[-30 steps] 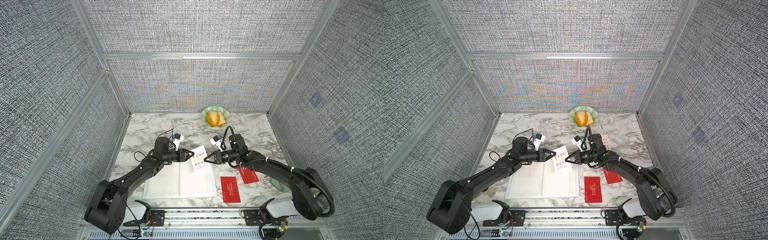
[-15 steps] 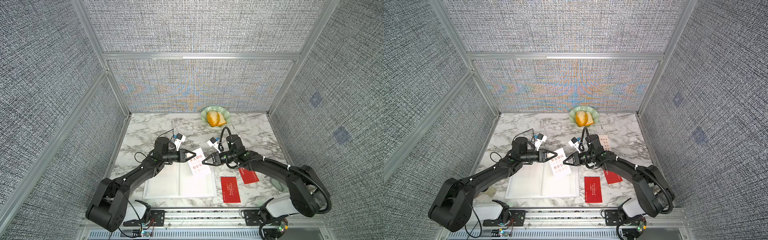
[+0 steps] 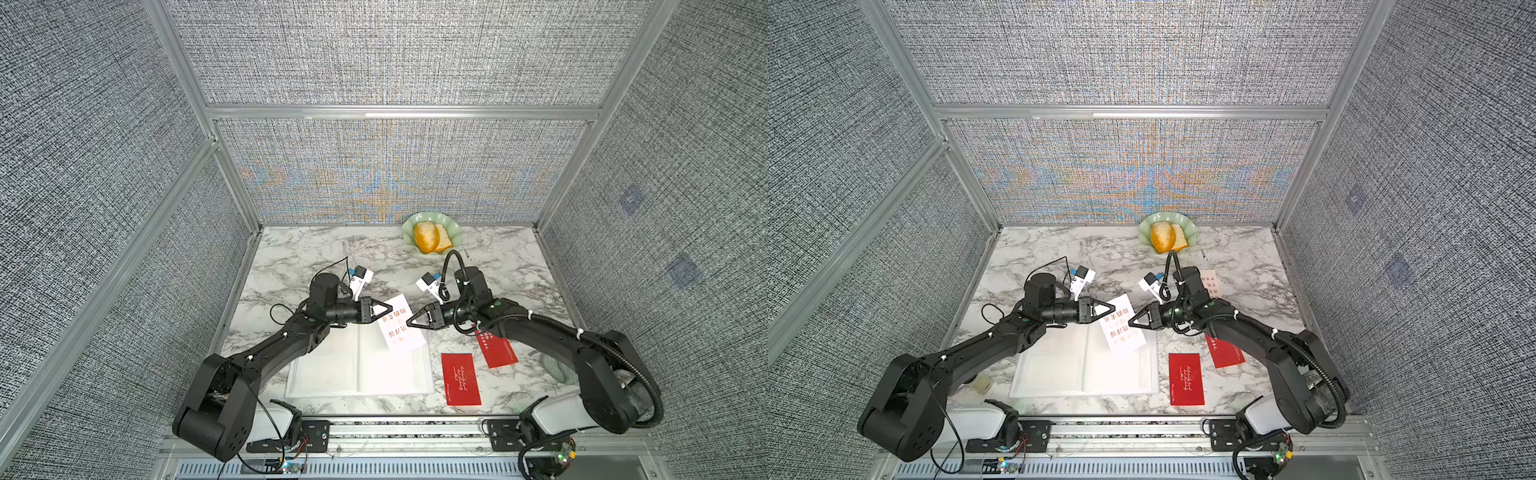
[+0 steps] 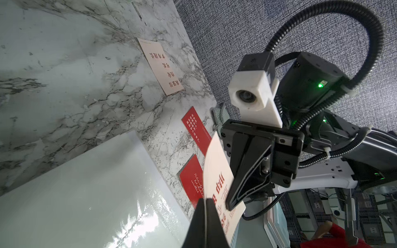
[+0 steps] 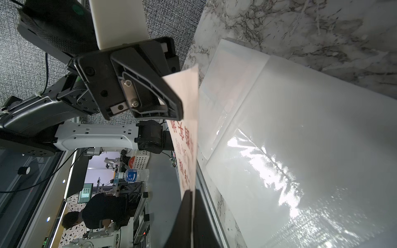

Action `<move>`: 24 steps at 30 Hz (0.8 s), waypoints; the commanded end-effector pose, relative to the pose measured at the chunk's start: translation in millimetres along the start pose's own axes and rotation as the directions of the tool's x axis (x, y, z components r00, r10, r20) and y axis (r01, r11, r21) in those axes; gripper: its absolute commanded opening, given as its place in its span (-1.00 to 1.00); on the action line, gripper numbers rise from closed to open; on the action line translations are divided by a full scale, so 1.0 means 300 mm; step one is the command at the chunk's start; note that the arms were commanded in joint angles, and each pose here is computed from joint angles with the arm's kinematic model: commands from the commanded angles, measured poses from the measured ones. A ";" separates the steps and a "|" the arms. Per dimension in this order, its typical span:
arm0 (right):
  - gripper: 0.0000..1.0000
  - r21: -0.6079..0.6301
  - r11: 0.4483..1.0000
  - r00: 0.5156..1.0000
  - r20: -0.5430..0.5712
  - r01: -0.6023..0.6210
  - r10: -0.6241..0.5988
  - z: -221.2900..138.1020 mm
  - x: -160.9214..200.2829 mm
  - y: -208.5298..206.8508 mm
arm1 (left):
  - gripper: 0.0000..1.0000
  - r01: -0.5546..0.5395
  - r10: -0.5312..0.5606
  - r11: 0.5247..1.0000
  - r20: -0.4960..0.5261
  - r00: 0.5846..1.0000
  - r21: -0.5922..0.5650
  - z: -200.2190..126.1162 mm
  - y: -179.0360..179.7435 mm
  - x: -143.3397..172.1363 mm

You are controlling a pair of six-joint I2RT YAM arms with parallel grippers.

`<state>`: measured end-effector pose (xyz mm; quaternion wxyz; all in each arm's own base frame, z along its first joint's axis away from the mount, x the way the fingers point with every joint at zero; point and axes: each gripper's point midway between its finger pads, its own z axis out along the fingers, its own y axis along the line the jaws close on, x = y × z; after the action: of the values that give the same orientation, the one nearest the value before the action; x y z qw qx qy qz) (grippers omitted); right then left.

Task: Place the photos into the photo albums
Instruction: Pick up the photo at the center of the board.

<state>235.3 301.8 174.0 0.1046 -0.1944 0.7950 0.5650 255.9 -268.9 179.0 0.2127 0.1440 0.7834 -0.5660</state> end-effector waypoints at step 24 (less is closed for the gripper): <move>-0.12 0.045 0.972 0.945 0.251 -0.230 0.212 0.077 -0.052 -0.072 | -1.00 0.376 -0.255 0.922 0.595 0.762 -0.087 -0.290 0.196 -0.102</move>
<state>244.1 307.9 139.3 0.1176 -0.0610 0.8319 0.5389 285.6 -181.6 165.2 0.3240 -0.1426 0.7656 -0.5372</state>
